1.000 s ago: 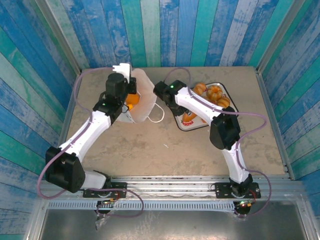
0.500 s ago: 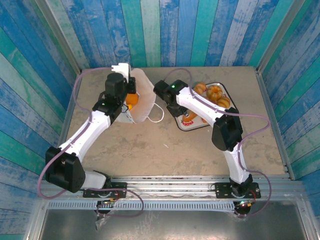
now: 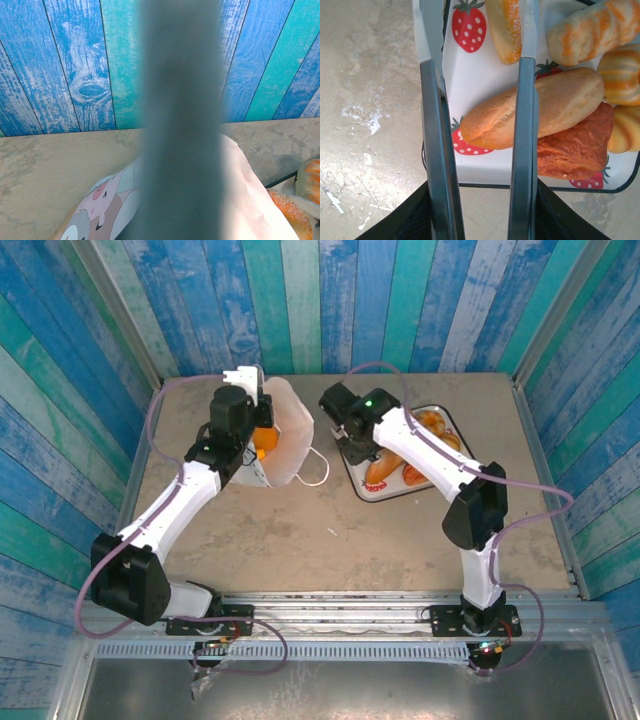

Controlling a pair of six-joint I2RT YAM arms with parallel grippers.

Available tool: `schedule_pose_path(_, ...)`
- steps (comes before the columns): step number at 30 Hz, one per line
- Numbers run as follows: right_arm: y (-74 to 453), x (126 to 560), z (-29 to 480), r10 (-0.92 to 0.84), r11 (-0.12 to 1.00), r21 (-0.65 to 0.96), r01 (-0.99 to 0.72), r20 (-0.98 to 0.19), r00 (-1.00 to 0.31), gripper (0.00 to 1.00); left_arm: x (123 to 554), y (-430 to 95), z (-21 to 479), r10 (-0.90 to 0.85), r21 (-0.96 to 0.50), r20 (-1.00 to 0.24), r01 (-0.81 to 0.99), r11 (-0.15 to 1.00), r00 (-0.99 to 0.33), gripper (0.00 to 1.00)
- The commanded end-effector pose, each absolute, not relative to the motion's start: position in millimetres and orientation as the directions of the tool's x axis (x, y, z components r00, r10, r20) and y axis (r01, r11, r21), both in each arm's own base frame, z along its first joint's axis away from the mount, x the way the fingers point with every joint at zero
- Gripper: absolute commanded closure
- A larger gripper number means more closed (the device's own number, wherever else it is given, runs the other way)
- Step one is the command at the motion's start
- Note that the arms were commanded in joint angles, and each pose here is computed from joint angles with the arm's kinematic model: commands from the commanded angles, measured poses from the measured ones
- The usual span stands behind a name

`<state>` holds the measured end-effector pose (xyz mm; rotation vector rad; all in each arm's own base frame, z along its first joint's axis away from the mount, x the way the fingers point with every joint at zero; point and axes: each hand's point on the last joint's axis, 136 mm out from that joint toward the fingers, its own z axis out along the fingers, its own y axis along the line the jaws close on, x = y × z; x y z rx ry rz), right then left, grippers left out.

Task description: Take the fake bread out of the paper bag

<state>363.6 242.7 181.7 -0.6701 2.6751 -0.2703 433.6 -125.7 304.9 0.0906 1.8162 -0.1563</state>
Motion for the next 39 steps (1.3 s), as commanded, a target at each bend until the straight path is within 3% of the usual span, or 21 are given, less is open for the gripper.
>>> schedule_pose_path(1, 229, 371, 196, -0.463, 0.884, -0.232, -0.405, -0.338, -0.819, 0.52, 424, -124, 349, -0.067, -0.092, -0.986, 0.164, 0.982, -0.152, 0.98)
schedule_pose_path(13, 196, 401, 170, -0.421, 0.907, -0.103, -0.409, -0.29, -0.86, 0.5, 423, -125, 351, -0.065, -0.091, -0.987, 0.175, 0.98, -0.147, 0.97)
schedule_pose_path(39, 188, 408, 110, -0.424, 0.902, 0.021, -0.432, -0.157, -0.892, 0.48, 423, -128, 352, -0.072, -0.1, -0.987, 0.194, 0.976, -0.145, 0.97)
